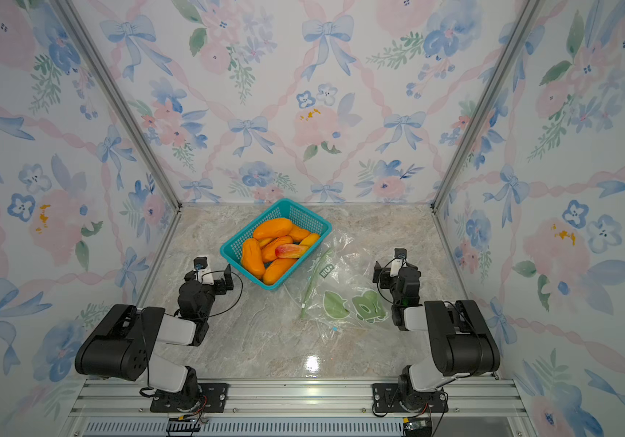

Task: Place the mango in a zip-top bag and seal the zipper
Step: Pick up the zipper food storage bag.

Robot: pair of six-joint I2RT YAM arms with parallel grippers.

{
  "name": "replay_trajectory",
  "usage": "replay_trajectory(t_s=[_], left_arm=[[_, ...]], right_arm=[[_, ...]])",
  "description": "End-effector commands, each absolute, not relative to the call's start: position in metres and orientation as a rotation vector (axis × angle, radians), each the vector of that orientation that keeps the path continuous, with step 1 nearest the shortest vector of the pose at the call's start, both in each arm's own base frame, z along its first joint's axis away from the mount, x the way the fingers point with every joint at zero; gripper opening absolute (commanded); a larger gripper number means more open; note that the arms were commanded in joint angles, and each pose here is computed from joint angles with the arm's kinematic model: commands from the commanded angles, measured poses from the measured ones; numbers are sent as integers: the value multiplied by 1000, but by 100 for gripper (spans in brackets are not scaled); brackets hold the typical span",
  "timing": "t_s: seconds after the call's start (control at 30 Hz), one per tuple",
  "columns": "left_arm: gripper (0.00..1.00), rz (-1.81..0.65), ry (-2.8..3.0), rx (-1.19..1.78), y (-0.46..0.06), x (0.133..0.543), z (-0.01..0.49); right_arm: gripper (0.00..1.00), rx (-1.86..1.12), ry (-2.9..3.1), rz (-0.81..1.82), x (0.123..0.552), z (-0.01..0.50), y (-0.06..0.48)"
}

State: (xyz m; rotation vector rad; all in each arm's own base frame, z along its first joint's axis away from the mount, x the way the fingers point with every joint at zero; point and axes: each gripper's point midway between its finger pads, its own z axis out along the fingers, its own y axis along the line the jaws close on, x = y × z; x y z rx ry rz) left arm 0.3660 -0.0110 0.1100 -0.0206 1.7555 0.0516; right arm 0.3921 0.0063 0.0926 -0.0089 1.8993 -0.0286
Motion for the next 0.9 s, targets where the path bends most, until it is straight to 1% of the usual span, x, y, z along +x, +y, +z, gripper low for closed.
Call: replay_trajectory(t_s=[0.0, 0.63, 0.87], left_arm=[[98, 44, 1710, -8, -13, 373, 123], [98, 43, 1708, -9, -13, 373, 123], [98, 43, 1706, -9, -13, 373, 124]], right_arm=[[99, 4, 1880, -16, 398, 98, 5], [99, 17, 1881, -23, 399, 99, 3], [99, 83, 1852, -25, 392, 112, -9]])
